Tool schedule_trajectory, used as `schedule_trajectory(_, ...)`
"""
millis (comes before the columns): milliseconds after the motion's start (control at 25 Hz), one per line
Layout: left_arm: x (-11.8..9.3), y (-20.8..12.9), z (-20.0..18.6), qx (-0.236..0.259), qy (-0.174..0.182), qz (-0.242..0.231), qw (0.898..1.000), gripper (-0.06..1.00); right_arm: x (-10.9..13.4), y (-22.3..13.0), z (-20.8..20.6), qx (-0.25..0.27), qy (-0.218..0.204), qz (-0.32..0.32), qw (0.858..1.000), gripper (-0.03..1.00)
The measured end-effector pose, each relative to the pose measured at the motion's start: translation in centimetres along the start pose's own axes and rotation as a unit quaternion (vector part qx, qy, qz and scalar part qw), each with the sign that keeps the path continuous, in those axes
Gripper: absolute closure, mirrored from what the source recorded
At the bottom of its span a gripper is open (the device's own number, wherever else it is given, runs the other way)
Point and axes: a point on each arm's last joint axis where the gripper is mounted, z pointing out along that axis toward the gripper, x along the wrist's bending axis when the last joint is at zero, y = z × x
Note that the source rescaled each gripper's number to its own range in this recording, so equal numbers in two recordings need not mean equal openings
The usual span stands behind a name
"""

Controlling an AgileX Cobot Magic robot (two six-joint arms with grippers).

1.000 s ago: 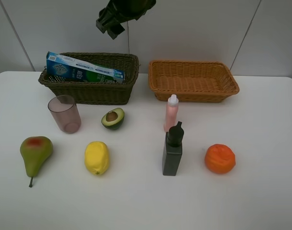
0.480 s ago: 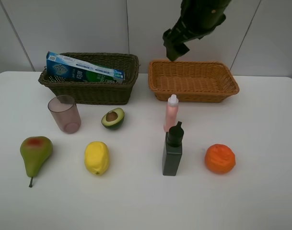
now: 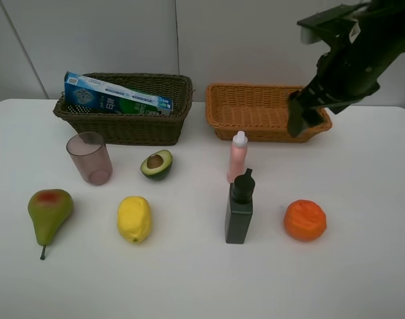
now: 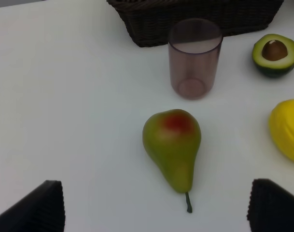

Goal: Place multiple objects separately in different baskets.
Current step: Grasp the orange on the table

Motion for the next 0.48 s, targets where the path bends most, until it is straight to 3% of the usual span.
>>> schedule_trajectory(160, 0.0, 0.0, 0.0, 0.0, 0.0, 0.0, 1.0, -0.06, -0.2, -2.4, 2.5, 0.036, 0.019, 0.027, 0.999, 0.12)
schedule_trajectory(480, 0.0, 0.0, 0.0, 0.0, 0.0, 0.0, 1.0, -0.06, 0.9, -5.1, 5.4, 0.047, 0.056, 0.068, 0.995, 0.12)
